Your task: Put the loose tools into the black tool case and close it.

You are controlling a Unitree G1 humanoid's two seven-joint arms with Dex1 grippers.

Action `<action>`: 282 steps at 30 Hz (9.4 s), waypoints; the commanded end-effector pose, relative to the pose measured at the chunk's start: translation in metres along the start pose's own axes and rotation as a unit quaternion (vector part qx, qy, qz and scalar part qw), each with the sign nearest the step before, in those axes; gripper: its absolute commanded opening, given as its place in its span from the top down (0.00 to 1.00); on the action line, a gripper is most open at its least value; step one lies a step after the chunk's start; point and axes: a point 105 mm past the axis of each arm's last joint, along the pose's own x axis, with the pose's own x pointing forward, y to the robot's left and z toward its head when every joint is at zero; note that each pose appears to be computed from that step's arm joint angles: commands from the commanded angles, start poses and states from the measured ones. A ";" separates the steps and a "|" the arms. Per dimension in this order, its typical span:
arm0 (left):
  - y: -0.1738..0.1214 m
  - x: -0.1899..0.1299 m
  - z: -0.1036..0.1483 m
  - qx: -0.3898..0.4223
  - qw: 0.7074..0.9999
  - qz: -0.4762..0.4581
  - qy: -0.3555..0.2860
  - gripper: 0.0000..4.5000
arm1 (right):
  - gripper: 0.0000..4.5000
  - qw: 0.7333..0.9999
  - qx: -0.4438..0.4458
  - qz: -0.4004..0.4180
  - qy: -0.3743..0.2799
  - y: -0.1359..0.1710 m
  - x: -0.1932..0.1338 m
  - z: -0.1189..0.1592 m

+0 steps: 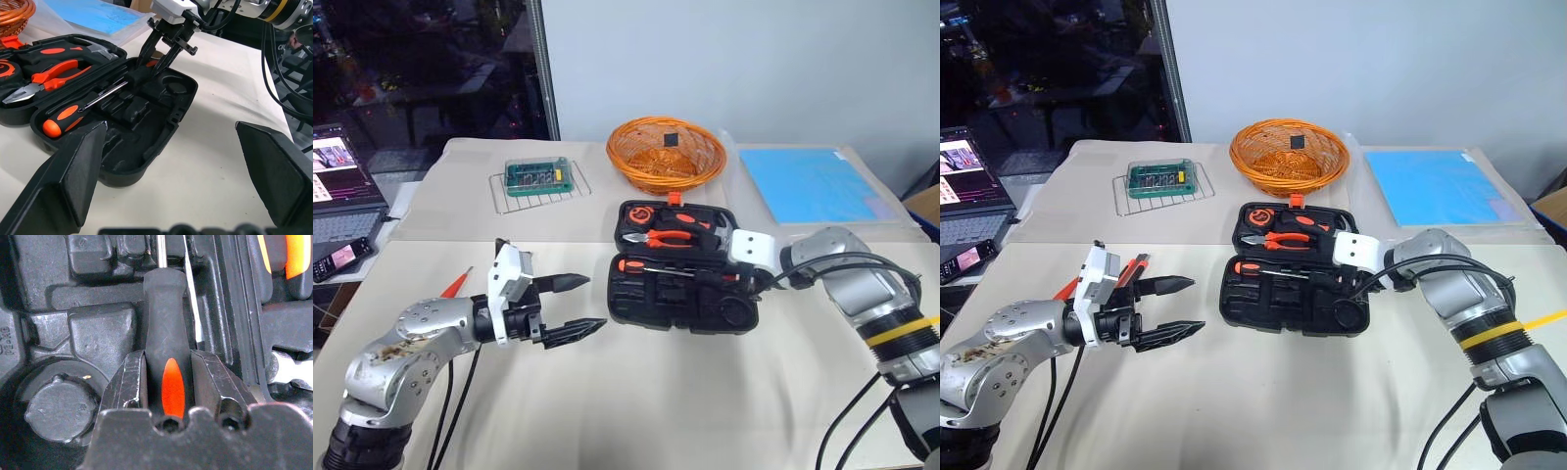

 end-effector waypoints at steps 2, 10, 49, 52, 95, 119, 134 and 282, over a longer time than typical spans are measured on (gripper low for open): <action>-0.003 -0.001 0.012 0.032 0.999 -0.005 -0.006 0.00 | 0.78 0.999 -0.031 0.028 0.018 0.005 0.002 -0.004; -0.003 0.003 0.013 0.040 0.999 -0.006 -0.003 0.00 | 0.78 0.998 -0.023 0.054 0.018 0.006 0.009 -0.004; 0.009 -0.001 0.003 0.020 0.999 0.044 -0.011 0.00 | 0.98 0.985 0.107 -0.091 -0.102 0.049 0.046 -0.004; 0.020 -0.007 -0.001 0.001 0.995 0.099 -0.026 0.00 | 0.98 0.953 0.124 -0.157 -0.229 0.024 0.014 0.030; 0.140 -0.182 -0.044 -0.100 0.886 0.422 0.166 0.00 | 0.01 0.911 0.099 -0.052 -0.398 0.087 -0.086 0.093; 0.117 -0.141 -0.033 -0.119 0.928 0.326 0.137 0.00 | 0.01 0.911 0.111 -0.056 -0.394 0.092 -0.088 0.089; 0.136 -0.190 -0.067 -0.107 0.863 0.441 0.222 0.00 | 0.01 0.913 0.110 -0.057 -0.389 0.093 -0.087 0.087; 0.130 -0.081 -0.076 -0.083 0.889 0.392 0.224 0.05 | 0.00 0.911 0.147 -0.123 -0.364 0.104 -0.103 0.059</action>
